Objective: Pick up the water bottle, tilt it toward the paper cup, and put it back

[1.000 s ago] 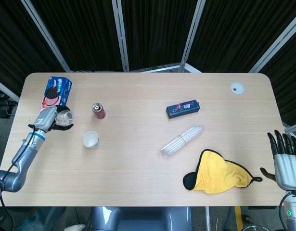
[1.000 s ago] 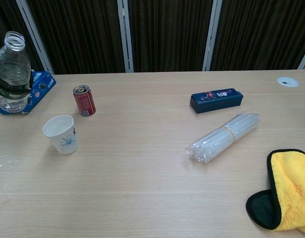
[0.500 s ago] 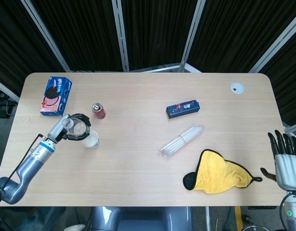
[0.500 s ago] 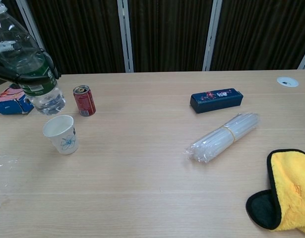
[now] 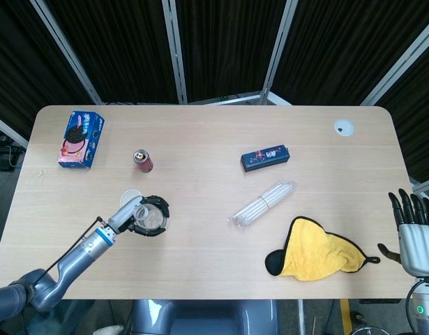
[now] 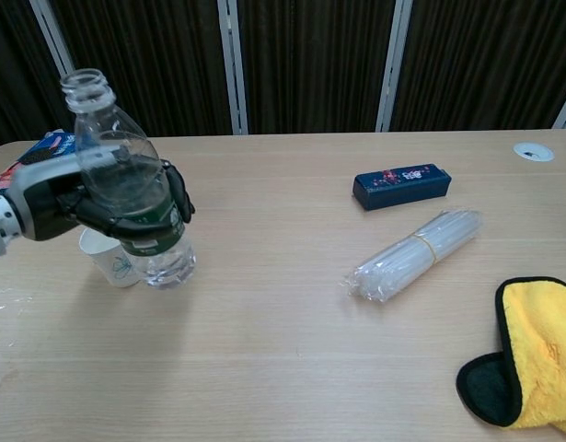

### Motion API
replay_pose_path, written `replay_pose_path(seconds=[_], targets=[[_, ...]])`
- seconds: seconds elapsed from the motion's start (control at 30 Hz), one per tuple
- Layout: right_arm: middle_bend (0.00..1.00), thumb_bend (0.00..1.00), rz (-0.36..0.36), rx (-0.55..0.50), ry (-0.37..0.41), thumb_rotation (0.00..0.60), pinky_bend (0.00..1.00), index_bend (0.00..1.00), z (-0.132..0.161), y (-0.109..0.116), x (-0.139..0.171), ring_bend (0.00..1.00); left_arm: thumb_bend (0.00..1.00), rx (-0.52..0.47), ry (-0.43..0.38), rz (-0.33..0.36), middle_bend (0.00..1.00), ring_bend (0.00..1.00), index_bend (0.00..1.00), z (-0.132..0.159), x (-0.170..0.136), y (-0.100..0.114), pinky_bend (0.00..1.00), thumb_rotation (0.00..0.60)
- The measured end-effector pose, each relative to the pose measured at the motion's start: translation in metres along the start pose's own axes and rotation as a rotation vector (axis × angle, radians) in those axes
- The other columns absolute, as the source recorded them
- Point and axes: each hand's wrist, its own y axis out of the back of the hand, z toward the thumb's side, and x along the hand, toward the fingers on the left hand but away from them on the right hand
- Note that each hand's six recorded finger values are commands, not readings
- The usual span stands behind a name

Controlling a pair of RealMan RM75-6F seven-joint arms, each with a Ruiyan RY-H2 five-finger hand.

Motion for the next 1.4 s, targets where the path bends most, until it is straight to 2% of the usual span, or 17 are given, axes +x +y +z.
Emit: replay_pose_path(seconds=[0.17, 0.27, 0.5, 0.7, 0.83, 0.9, 0.97, 1.07, 1.13, 1.4], targets=[[0.0, 0.0, 0.005, 0.005, -0.005, 0.6, 0.0, 0.0, -0.001, -0.002, -0.001, 0.0, 0.28, -0.03, 0.019, -0.012, 0.48, 0.28, 0.58, -0.012, 0.015, -0.023, 0.32, 0.6], [0.0, 0.0, 0.007, 0.008, -0.012, 0.6, 0.0, 0.0, -0.003, -0.002, -0.002, 0.0, 0.27, -0.035, 0.028, -0.004, 0.48, 0.28, 0.58, -0.018, 0.022, -0.029, 0.32, 0.6], [0.0, 0.0, 0.01, 0.009, -0.02, 0.6, 0.0, 0.0, -0.006, -0.003, -0.005, 0.0, 0.24, -0.018, 0.047, 0.016, 0.48, 0.27, 0.57, -0.032, 0.033, -0.034, 0.31, 0.6], [0.0, 0.0, 0.012, 0.008, -0.022, 0.6, 0.0, 0.0, -0.007, -0.003, -0.006, 0.0, 0.16, -0.026, 0.065, 0.022, 0.43, 0.24, 0.53, -0.042, 0.041, -0.038, 0.3, 0.6], [0.0, 0.0, 0.012, 0.007, -0.023, 0.6, 0.0, 0.0, -0.008, -0.003, -0.006, 0.0, 0.15, -0.036, 0.064, 0.019, 0.28, 0.13, 0.43, -0.045, 0.044, -0.042, 0.23, 0.6], [0.0, 0.0, 0.012, 0.007, -0.024, 0.6, 0.0, 0.0, -0.008, -0.003, -0.006, 0.0, 0.15, -0.037, 0.064, 0.012, 0.19, 0.06, 0.33, -0.046, 0.044, -0.044, 0.18, 0.6], [0.0, 0.0, 0.013, 0.007, -0.024, 0.6, 0.0, 0.0, -0.008, -0.003, -0.006, 0.0, 0.15, -0.035, 0.065, 0.002, 0.07, 0.01, 0.17, -0.046, 0.043, -0.045, 0.12, 0.6], [0.0, 0.0, 0.012, 0.007, -0.024, 0.6, 0.0, 0.0, -0.008, -0.003, -0.005, 0.0, 0.15, -0.026, 0.064, -0.015, 0.0, 0.0, 0.03, -0.046, 0.041, -0.046, 0.07, 0.6], [0.0, 0.0, 0.013, 0.007, -0.023, 0.6, 0.0, 0.0, -0.008, -0.003, -0.005, 0.0, 0.15, -0.023, 0.06, -0.018, 0.0, 0.0, 0.0, -0.046, 0.04, -0.045, 0.04, 0.6], [0.0, 0.0, 0.01, 0.003, -0.019, 0.6, 0.0, 0.0, -0.007, -0.002, -0.004, 0.0, 0.15, -0.001, 0.027, -0.011, 0.0, 0.0, 0.0, -0.037, 0.029, -0.032, 0.0, 0.6]])
